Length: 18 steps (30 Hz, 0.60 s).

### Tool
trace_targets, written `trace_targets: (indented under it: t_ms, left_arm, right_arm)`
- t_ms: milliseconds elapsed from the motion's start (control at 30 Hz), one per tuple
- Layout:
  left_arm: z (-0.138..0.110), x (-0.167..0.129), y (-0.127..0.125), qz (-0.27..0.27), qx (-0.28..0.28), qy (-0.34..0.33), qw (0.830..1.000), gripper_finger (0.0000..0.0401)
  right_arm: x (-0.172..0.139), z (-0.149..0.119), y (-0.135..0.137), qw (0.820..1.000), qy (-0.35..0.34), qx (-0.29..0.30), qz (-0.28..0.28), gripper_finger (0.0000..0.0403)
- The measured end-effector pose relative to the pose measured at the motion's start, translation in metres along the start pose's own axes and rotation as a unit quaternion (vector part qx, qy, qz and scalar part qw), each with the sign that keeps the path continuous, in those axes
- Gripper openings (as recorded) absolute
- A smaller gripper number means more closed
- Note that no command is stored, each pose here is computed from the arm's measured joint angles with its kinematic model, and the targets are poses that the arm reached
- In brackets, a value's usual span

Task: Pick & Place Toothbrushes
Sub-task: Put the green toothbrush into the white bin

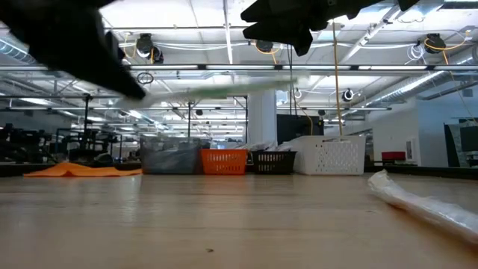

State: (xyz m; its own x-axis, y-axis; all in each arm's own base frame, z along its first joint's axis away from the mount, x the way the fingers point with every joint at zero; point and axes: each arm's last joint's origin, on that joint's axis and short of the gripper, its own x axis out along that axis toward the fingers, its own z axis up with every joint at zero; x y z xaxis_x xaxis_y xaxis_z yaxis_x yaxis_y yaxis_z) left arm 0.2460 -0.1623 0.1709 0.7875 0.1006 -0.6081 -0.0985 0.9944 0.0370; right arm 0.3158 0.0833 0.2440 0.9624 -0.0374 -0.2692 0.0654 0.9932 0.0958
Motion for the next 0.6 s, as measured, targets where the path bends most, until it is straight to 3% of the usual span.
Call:
trace_targets:
  t_ms: [267, 600]
  left_arm:
    - [0.021, -0.024, 0.010, 0.046, -0.032, -0.075, 0.996, 0.0000]
    - [0.024, -0.030, 0.013, 0.092, -0.024, -0.104, 0.990, 0.0000]
  right_arm:
    - [0.000, 0.001, 0.000, 1.000, -0.003, 0.001, 0.000, 0.0155]
    - [0.000, 0.001, 0.000, 1.000, -0.006, 0.002, 0.001, 0.0155]
